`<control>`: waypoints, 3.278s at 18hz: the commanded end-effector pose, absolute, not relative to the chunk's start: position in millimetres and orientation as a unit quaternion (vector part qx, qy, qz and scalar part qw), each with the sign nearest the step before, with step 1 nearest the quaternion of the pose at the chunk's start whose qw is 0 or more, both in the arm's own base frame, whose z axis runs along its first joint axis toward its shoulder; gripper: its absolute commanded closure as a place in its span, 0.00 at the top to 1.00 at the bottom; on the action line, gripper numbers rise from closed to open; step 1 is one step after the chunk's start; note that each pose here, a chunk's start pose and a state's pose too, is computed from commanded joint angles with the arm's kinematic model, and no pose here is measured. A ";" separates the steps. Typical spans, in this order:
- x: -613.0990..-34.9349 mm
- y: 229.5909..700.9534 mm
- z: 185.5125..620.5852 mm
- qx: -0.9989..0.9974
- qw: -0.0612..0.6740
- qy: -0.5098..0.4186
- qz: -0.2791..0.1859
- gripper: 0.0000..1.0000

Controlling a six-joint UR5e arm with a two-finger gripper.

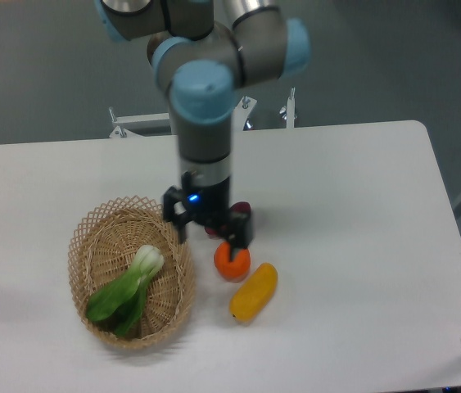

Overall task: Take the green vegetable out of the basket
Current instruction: 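Move the open gripper over the bok choy in the wicker basket, then lower the gripper onto the bok choy stem and close it, then lift the bok choy out of the basket and carry it aside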

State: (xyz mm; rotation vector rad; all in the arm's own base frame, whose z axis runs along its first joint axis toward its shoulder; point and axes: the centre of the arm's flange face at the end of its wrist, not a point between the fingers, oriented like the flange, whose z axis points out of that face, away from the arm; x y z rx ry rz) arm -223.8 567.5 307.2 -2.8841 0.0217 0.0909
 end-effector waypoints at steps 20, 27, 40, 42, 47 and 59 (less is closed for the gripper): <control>-162.2 568.8 221.4 -0.996 0.037 0.082 0.016 1.00; -160.6 565.1 209.7 -0.996 0.027 0.081 0.011 1.00; -161.7 567.0 205.6 -0.996 0.025 0.082 0.010 0.64; -162.5 568.3 208.3 -0.996 0.027 0.082 0.012 0.59; -163.4 570.0 213.5 -0.996 0.032 0.082 0.015 0.49; -201.7 552.7 268.3 -0.992 0.071 0.092 0.041 0.44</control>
